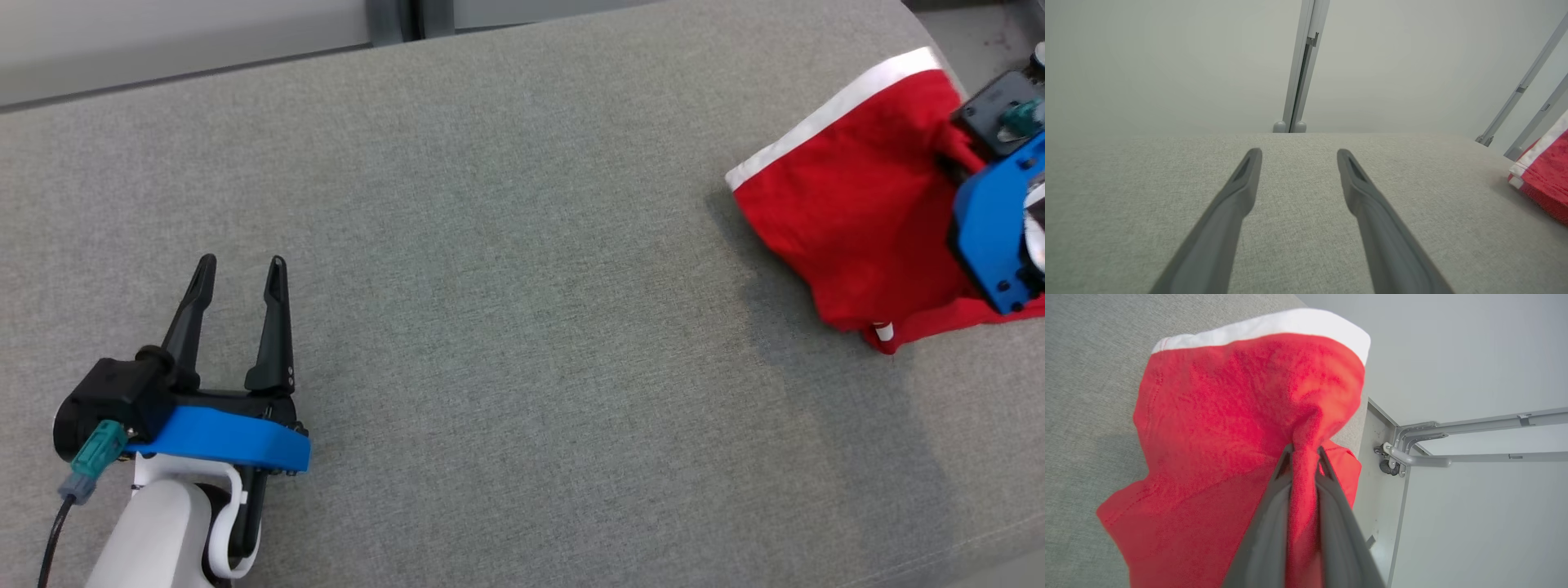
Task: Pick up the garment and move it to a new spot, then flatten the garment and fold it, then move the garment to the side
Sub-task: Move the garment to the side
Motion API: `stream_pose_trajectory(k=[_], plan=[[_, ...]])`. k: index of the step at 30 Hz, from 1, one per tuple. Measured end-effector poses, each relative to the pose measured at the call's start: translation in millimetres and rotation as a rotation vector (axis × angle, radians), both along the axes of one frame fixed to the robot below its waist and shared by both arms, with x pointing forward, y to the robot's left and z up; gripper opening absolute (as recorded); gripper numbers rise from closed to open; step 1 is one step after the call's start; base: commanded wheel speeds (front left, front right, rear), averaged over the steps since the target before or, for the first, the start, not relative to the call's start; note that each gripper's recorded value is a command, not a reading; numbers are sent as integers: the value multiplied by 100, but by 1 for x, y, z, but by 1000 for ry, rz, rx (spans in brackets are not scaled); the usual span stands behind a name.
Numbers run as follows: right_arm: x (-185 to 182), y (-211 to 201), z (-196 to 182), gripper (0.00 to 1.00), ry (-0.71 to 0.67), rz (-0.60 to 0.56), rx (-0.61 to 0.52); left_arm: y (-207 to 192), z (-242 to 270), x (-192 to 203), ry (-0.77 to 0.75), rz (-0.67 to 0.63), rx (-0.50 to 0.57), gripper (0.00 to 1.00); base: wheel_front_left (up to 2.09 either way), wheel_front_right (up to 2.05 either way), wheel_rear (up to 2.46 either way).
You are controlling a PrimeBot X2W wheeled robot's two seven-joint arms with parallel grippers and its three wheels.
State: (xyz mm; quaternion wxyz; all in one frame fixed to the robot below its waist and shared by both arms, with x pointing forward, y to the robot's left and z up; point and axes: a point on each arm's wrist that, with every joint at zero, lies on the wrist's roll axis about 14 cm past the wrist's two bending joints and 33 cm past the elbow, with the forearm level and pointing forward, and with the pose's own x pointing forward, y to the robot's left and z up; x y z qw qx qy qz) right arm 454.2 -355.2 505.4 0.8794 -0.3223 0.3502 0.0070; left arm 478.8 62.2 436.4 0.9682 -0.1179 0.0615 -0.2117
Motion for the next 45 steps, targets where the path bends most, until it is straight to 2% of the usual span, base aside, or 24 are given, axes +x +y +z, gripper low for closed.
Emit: stream_pose_trajectory(k=[6,12,13,14,15,22,27,30,36,40,45], plan=[[-6,-51,-22,0,24,-108,-22,0,-14,13,21,-28,34,100,0,0,0],[-6,-82,-50,0,35,-147,-56,4,-27,23,41,-37,65,100,0,0,0],[-4,-82,-55,30,28,-145,-54,5,-28,25,41,-38,67,100,0,0,0],[-3,-84,-61,55,31,-144,-58,5,-27,26,38,-38,67,100,0,0,0],[-4,-85,-67,100,35,-148,-57,6,-28,26,39,-38,70,100,0,0,0],[-3,-84,-84,100,-9,-194,-12,8,-18,26,9,-32,77,100,0,0,0],[11,-61,-56,100,-206,-173,105,15,4,15,-28,7,56,100,0,0,0],[20,-26,-32,100,-387,-120,241,23,19,0,-48,45,35,100,0,0,0],[4,41,-3,100,-605,-13,447,45,45,-28,-94,126,21,100,0,0,0],[-15,79,4,100,-684,14,565,65,49,-47,-89,190,21,100,0,0,0],[-32,129,5,100,-715,50,671,87,46,-69,-71,247,31,100,0,0,0]])
